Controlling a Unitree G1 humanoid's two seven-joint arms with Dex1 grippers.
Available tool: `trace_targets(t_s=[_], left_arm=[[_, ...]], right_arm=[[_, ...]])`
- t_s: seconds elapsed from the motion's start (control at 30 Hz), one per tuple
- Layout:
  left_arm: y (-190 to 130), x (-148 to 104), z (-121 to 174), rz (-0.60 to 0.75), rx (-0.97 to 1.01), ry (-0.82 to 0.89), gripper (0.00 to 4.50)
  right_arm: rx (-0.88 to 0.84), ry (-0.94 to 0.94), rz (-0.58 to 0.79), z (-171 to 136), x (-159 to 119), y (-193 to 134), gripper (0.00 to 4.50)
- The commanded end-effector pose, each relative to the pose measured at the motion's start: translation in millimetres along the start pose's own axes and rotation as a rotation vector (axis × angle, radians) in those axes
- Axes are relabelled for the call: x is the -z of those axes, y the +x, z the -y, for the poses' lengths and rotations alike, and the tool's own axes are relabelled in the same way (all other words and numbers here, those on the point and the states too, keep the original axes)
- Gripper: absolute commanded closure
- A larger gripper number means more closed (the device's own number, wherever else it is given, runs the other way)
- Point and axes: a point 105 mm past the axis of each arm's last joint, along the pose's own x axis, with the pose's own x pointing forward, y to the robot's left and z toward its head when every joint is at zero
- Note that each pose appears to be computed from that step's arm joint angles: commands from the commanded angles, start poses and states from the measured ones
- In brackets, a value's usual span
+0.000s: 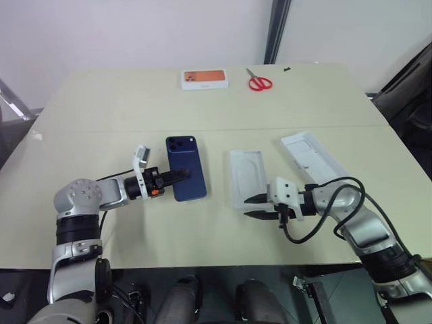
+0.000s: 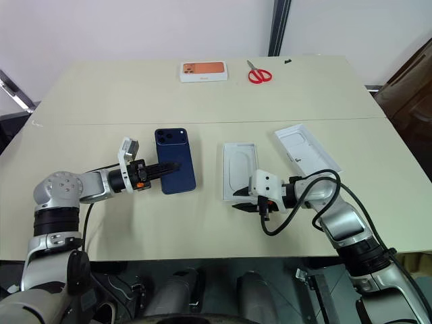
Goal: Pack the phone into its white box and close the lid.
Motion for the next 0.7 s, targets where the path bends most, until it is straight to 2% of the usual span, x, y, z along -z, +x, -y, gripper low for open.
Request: trace_targets(t_s=[0.03,0.13,0.2,0.27,0.3,0.47,0.7], left_arm=[[4.0,-9.5,15.7,0.016,0.053,0.046,4.50],[5.5,-7.5,15.5,0.013,0.053,0.041,4.50],[6.2,-7.0,15.5,0.014,0.054,0.040,4.50],[6.5,-6.7,15.4,0.015,0.053,0.039,4.50],[6.6,-6.5,15.3,0.016,0.053,0.038,4.50],[7.6,-5.1,14.9,0.013,0.051,0.030,4.50],[8.2,-15.3,23.9,0.056,0.096,0.003,4.50]], right_arm=[[0.022,-0.033,-0.007,5.1,-0.7,-3.2,3.02],[0.020,-0.019,0.003,5.3,-0.2,-3.4,3.02],[0.019,-0.011,0.006,5.7,0.2,-3.7,3.56],[0.011,-0.003,0.008,4.6,1.0,-3.5,4.30],[0.008,0.000,0.007,4.2,1.5,-3.4,4.45],[0.012,-0.006,0.030,5.3,-3.4,0.2,4.45],[-0.052,-0.050,0.105,-15.0,-29.3,20.1,4.45]])
